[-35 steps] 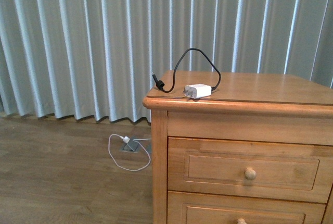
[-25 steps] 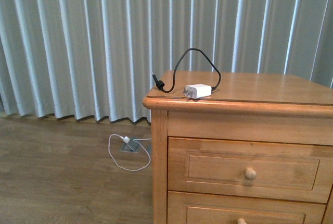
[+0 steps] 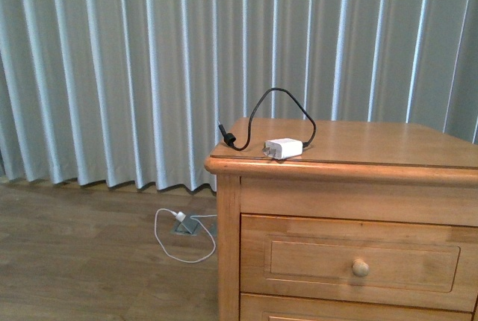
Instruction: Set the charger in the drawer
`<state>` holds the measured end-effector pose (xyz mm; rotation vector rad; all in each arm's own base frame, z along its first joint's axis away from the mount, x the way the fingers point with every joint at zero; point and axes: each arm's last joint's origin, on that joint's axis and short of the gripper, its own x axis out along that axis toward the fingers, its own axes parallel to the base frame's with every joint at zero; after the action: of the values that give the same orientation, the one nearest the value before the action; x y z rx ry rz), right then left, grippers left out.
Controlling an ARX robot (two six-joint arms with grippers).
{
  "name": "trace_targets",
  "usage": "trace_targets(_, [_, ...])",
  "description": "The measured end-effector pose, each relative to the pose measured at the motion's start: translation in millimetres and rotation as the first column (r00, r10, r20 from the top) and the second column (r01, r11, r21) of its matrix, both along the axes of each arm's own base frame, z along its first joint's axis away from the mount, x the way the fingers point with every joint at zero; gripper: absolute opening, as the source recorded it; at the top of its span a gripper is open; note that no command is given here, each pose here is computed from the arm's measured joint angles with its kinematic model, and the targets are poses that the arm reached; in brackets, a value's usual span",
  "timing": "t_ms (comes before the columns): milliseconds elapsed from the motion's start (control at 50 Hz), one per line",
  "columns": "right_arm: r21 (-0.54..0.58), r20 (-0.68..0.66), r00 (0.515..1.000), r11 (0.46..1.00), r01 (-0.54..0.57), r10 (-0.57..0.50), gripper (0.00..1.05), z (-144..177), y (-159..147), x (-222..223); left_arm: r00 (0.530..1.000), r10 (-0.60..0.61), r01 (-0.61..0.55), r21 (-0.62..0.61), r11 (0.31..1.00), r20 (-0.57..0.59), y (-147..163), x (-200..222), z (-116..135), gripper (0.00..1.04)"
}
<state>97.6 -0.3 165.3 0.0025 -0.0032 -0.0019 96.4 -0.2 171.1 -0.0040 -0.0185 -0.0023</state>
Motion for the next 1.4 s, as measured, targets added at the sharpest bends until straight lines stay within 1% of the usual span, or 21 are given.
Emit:
trace_targets(280, [0.0, 0.0, 1.0, 1.0, 0.0, 0.0, 0.96, 0, 0, 0, 1.0, 0.0, 0.0, 0.0, 1.0, 0.0, 0, 0, 0, 0.99])
trace_targets(320, [-0.002, -0.052, 0.996, 0.997, -0.079, 0.079, 0.96, -1, 1, 0, 1.0, 0.0, 0.0, 0.0, 1.0, 0.0, 0, 0, 0, 0.99])
trace_targets(380, [0.019, -0.129, 0.972, 0.981, -0.194, 0.195, 0.96, -3, 4, 4, 1.0, -0.001, 0.001, 0.0, 1.0, 0.0, 0, 0, 0, 0.99])
trace_targets(440, [0.032, -0.194, 0.954, 0.974, -0.225, 0.227, 0.96, -2, 9, 14, 1.0, 0.0, 0.0, 0.0, 1.0, 0.0, 0, 0, 0, 0.99])
trace_targets(620, [0.02, -0.293, 0.936, 0.98, -0.197, 0.194, 0.96, 12, 34, 65, 1.0, 0.0, 0.0, 0.0, 1.0, 0.0, 0, 0, 0, 0.99])
trace_targets(720, [0.008, -0.338, 0.922, 0.98, -0.197, 0.187, 0.96, 12, 52, 95, 1.0, 0.0, 0.0, 0.0, 1.0, 0.0, 0, 0, 0, 0.99])
trace_targets(820, [-0.007, -0.35, 0.92, 0.981, -0.193, 0.179, 0.96, 9, 67, 119, 1.0, 0.0, 0.0, 0.0, 1.0, 0.0, 0, 0, 0, 0.99])
trace_targets(980, [0.023, -0.376, 0.912, 0.986, -0.167, 0.163, 0.96, -3, 86, 163, 1.0, 0.0, 0.0, 0.0, 1.0, 0.0, 0, 0, 0, 0.99])
trace_targets(1200, [0.023, -0.395, 0.912, 0.993, -0.113, 0.113, 0.96, -23, 104, 219, 1.0, 0.0, 0.0, 0.0, 1.0, 0.0, 0, 0, 0, 0.99])
trace_targets(1400, [-0.005, -0.384, 0.923, 0.999, -0.032, 0.028, 0.96, -48, 116, 263, 1.0, 0.0, 0.0, 0.0, 1.0, 0.0, 0, 0, 0, 0.99])
